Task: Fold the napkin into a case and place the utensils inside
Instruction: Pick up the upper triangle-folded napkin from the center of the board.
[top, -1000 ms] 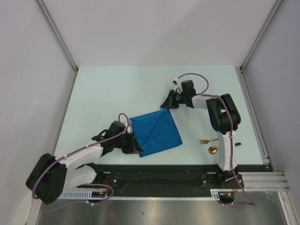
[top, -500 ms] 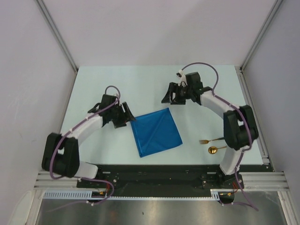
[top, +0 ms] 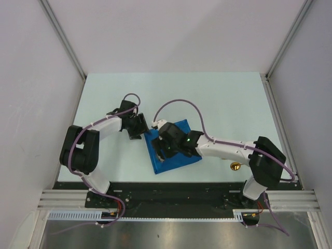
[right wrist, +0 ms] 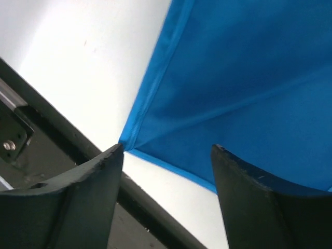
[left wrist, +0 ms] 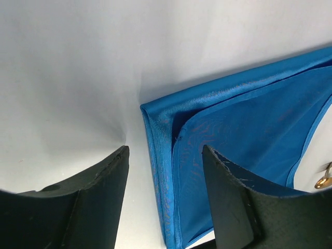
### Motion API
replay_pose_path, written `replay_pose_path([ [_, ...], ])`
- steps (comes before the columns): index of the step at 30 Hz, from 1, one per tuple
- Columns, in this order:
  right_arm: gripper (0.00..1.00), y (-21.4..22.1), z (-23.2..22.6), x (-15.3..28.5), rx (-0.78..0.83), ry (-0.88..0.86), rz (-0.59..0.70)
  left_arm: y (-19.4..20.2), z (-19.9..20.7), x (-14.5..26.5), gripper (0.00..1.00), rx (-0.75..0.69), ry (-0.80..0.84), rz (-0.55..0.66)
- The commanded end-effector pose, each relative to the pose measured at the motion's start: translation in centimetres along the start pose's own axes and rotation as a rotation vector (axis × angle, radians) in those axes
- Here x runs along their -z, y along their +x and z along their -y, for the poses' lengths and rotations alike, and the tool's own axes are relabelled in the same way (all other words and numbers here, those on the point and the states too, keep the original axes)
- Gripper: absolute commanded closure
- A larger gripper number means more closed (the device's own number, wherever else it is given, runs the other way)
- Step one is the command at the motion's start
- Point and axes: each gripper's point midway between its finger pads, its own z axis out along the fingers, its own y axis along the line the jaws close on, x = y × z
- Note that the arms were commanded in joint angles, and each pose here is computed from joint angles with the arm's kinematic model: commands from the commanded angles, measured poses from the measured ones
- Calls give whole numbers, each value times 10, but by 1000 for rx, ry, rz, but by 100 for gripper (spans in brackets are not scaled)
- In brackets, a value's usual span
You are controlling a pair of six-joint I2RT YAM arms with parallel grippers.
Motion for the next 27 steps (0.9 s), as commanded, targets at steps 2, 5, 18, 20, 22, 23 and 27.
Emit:
replay_pose_path([
  [2, 35, -5, -19, -10, 78, 96, 20, -13, 1, 6, 37, 41, 10, 60],
  [5, 35, 12, -39, -26, 120, 82, -29, -17, -8, 14, 36, 123, 37, 79],
  [18, 43, 43, -61, -54, 191, 91, -127, -31, -16, 55, 36, 218, 121, 159],
  [20, 48, 48, -61, -57, 193, 93, -139, -32, -19, 55, 36, 225, 125, 158],
  [22, 49, 51, -61, -59, 195, 96, -147, -32, -20, 54, 36, 226, 129, 157],
  [23, 51, 52, -60, -60, 194, 98, -152, -31, -21, 53, 36, 227, 128, 155],
  [27, 54, 56, -61, -65, 195, 97, -162, -31, -21, 52, 37, 227, 134, 151],
])
